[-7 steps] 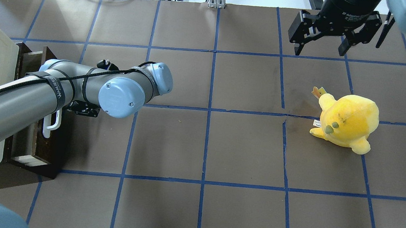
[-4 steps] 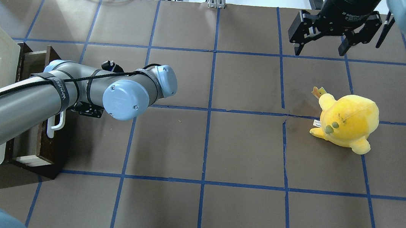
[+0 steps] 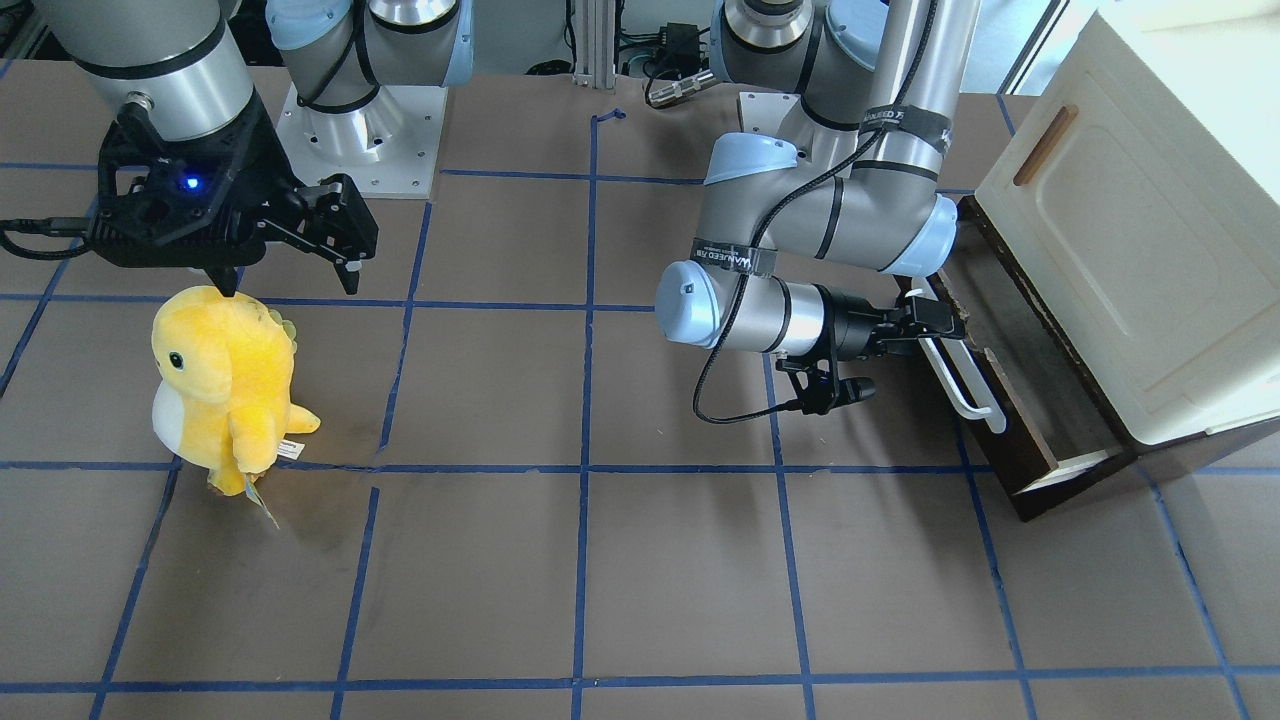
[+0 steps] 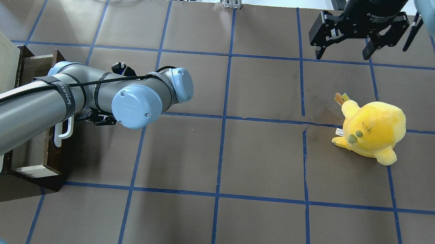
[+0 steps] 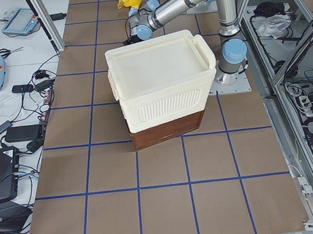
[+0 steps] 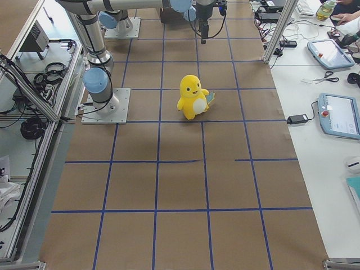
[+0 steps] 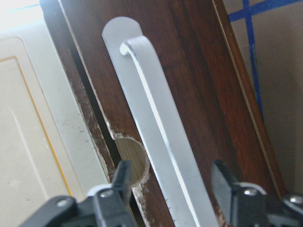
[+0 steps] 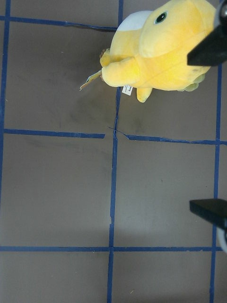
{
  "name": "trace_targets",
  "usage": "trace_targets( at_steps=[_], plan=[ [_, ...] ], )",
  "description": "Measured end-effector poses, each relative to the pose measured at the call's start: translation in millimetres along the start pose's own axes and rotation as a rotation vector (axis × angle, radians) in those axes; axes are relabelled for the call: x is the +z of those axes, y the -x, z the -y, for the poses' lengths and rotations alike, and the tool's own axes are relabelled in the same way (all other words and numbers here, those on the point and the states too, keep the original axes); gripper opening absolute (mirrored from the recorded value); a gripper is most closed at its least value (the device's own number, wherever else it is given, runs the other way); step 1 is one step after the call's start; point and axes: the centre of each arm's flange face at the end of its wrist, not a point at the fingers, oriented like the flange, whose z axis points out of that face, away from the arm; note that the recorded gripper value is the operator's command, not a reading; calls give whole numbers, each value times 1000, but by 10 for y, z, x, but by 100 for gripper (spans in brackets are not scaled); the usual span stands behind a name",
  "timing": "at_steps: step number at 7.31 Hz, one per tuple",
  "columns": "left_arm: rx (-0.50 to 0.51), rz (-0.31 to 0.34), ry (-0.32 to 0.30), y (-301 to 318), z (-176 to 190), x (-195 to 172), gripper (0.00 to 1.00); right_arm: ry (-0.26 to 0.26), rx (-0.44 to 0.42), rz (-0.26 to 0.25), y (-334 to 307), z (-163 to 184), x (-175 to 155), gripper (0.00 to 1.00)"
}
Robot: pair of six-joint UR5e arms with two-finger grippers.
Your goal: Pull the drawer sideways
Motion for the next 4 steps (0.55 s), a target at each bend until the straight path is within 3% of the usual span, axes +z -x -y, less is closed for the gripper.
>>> trace_targets(
  at_steps=[2,4],
  plan=[
    [33,-190,-26,526,-76,-393,100,0,0,0,0,0,-1,100],
    [41,-409,-100,1158,-362,-773,100,0,0,0,0,0,-1,100]
  ],
)
